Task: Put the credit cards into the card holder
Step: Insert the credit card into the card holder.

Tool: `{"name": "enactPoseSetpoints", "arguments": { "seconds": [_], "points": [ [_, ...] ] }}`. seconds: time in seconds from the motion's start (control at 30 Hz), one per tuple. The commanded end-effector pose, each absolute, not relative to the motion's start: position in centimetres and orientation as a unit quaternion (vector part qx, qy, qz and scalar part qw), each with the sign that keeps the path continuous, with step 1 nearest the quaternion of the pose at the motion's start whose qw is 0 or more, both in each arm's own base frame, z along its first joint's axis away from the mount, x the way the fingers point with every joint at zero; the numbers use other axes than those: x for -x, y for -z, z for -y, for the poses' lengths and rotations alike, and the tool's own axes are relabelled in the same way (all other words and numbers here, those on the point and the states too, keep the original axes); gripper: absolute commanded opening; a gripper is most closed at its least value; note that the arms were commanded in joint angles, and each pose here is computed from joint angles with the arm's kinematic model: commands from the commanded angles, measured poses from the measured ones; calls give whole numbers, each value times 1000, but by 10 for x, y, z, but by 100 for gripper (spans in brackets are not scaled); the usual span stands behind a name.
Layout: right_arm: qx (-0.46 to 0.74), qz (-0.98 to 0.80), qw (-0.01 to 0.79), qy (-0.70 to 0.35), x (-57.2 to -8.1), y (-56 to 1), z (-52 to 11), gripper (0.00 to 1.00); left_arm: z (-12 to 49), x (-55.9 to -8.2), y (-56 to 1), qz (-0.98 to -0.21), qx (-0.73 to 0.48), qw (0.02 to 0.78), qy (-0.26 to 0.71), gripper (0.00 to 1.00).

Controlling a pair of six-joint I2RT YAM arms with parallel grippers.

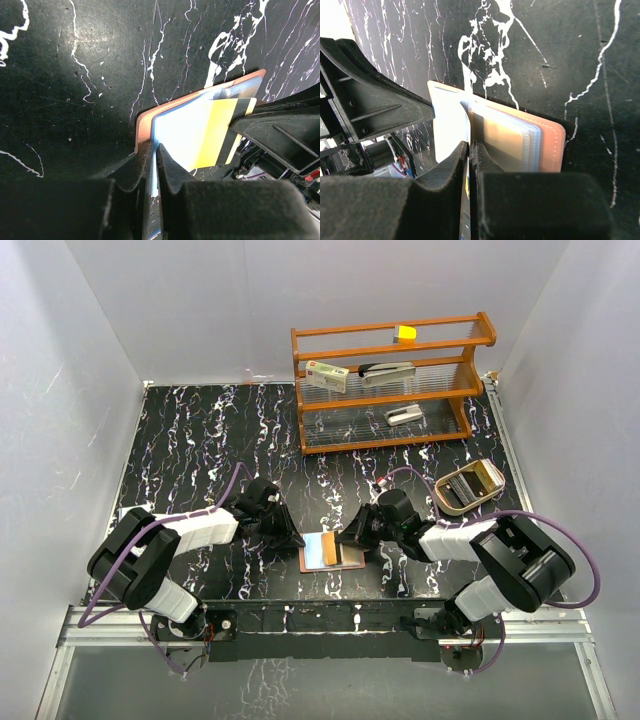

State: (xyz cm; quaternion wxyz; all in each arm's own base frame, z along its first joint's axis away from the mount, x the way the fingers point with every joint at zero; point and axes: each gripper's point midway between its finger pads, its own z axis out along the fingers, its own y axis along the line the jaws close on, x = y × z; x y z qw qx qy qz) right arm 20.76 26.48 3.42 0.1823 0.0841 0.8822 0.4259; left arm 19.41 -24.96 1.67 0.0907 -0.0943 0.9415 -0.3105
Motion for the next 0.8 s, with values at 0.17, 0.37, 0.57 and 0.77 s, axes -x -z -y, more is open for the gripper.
{"name": "enactPoseSetpoints", "arguments": {
  "seconds": [0.17, 0.37, 0.57, 0.77],
  "points": [
    [-79, -885, 205, -411, -212, -37, -273, 7, 241, -184, -9, -950, 95, 79, 288, 6],
    [-75, -893, 255, -363, -223, -58, -255, 27, 242, -185, -10, -949, 94, 79, 290, 6],
    [-69, -892, 280, -349, -227, -78, -247, 33, 246, -187, -16, -945, 94, 84, 302, 6],
    [-62, -897, 259, -353, -217, -67, -254, 34, 247, -186, -15, -944, 94, 81, 307, 6]
  ]
}}
